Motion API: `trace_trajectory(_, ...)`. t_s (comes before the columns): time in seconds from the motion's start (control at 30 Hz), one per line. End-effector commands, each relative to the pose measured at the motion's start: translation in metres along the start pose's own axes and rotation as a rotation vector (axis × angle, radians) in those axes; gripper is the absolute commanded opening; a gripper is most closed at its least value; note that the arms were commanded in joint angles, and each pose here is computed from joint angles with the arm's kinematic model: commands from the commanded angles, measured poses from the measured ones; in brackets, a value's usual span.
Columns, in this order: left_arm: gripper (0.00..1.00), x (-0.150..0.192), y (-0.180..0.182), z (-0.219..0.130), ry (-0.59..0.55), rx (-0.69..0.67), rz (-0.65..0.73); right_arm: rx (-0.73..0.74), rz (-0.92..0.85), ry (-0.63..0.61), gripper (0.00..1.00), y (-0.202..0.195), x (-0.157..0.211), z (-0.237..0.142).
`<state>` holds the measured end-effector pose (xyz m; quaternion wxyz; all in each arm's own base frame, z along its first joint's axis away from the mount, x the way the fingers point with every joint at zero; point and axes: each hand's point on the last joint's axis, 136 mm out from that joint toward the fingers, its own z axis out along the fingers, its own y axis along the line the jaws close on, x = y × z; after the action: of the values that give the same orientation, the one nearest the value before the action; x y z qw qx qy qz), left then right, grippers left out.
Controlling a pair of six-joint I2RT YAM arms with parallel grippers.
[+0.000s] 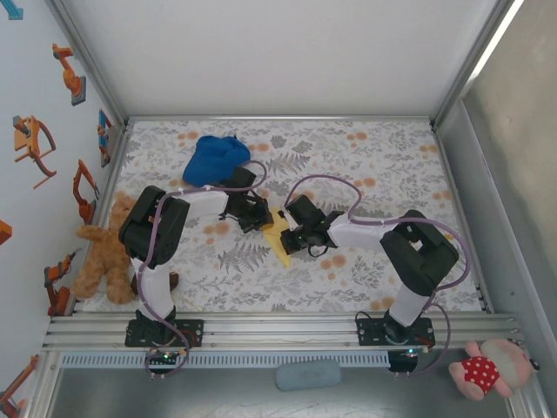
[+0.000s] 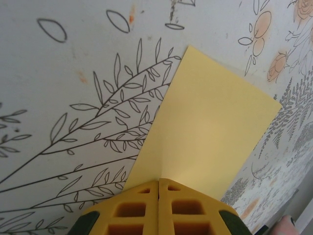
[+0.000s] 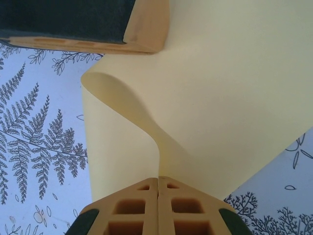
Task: Fold a paper plane with a square sheet of paper (pick it up from the middle)
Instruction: Third fold the triangle at the center of the table.
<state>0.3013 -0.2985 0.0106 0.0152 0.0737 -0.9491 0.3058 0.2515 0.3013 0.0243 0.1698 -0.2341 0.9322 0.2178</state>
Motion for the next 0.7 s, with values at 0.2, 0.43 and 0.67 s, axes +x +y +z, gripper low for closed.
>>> trace_trajectory(0.2, 0.04, 0.024, 0.049, 0.019, 0.089, -0.175, -0.059, 0.052, 0.034, 0.05, 0.0, -0.015, 0.016, 0.009)
trace_trajectory(0.43, 0.05, 0.016, 0.03, 0.005, 0.054, -0.137, -0.026, 0.065, 0.043, 0.078, 0.0, -0.02, 0.024, 0.012)
trace_trajectory(0.67, 0.16, 0.0, -0.012, -0.041, -0.098, 0.004, 0.03, 0.068, 0.042, 0.077, 0.0, -0.02, 0.025, 0.011)
